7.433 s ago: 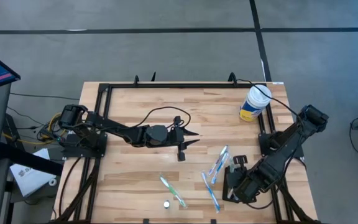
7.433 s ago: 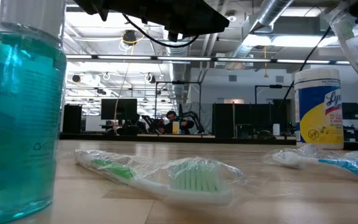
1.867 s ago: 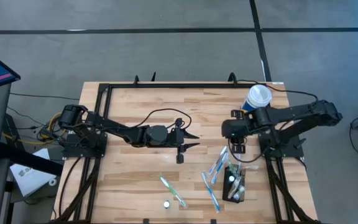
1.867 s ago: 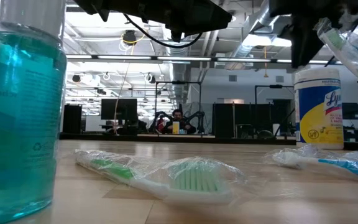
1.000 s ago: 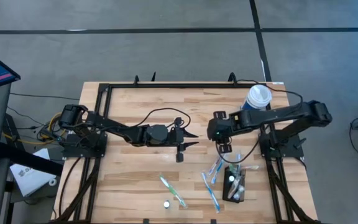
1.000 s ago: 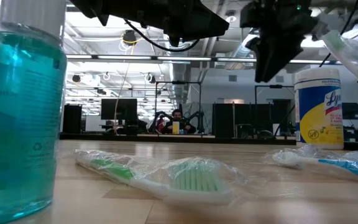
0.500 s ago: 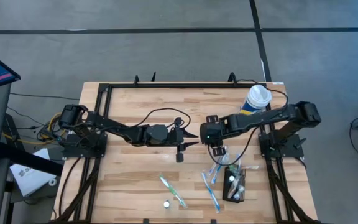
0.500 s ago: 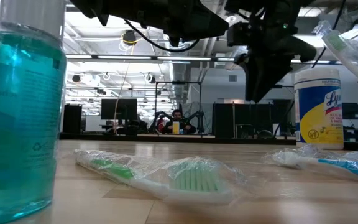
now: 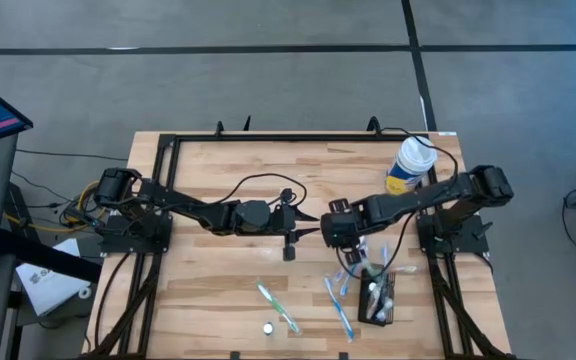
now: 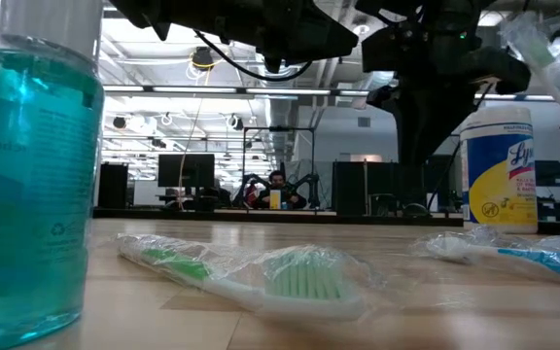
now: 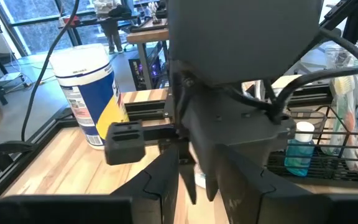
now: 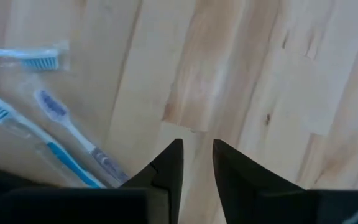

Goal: Pick & Place toothbrushing station
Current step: Put the purple toothbrush into the black wire organizer

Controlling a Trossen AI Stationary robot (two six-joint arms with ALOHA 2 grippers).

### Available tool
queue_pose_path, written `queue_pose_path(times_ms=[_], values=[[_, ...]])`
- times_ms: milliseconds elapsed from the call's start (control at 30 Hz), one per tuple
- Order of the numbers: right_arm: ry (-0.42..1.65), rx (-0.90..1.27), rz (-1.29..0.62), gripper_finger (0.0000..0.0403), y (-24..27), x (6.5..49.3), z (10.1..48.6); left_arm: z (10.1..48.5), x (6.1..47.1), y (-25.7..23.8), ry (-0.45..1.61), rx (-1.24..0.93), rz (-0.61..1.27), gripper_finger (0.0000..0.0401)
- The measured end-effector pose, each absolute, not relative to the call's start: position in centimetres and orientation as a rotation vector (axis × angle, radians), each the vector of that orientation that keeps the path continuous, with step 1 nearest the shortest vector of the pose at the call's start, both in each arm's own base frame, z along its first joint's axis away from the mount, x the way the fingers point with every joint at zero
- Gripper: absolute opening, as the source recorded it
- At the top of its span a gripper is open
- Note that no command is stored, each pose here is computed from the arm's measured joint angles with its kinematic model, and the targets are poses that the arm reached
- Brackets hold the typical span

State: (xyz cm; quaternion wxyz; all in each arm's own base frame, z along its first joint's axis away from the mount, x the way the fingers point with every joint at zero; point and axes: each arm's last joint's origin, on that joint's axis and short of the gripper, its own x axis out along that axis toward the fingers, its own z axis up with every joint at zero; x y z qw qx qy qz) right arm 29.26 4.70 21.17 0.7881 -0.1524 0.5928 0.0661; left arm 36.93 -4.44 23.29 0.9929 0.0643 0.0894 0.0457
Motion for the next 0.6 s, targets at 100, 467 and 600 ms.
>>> queue_pose_path(times_ms=[100, 467, 600], values=[[1.268, -0.34, 0.156, 0.0069, 5.1, 29.1, 20.5, 23.3, 36.9, -4.4, 0.179, 0.129, 0.091, 0.0099], [1.225, -0.327, 0.178, 0.0067, 5.4, 29.3, 20.2, 23.3, 36.9, -4.4, 0.179, 0.129, 0.093, 0.0099], [1.241, -0.299, 0.201, 0.0067, 6.0, 29.7, 19.4, 23.3, 36.9, -4.4, 0.179, 0.129, 0.093, 0.0099]])
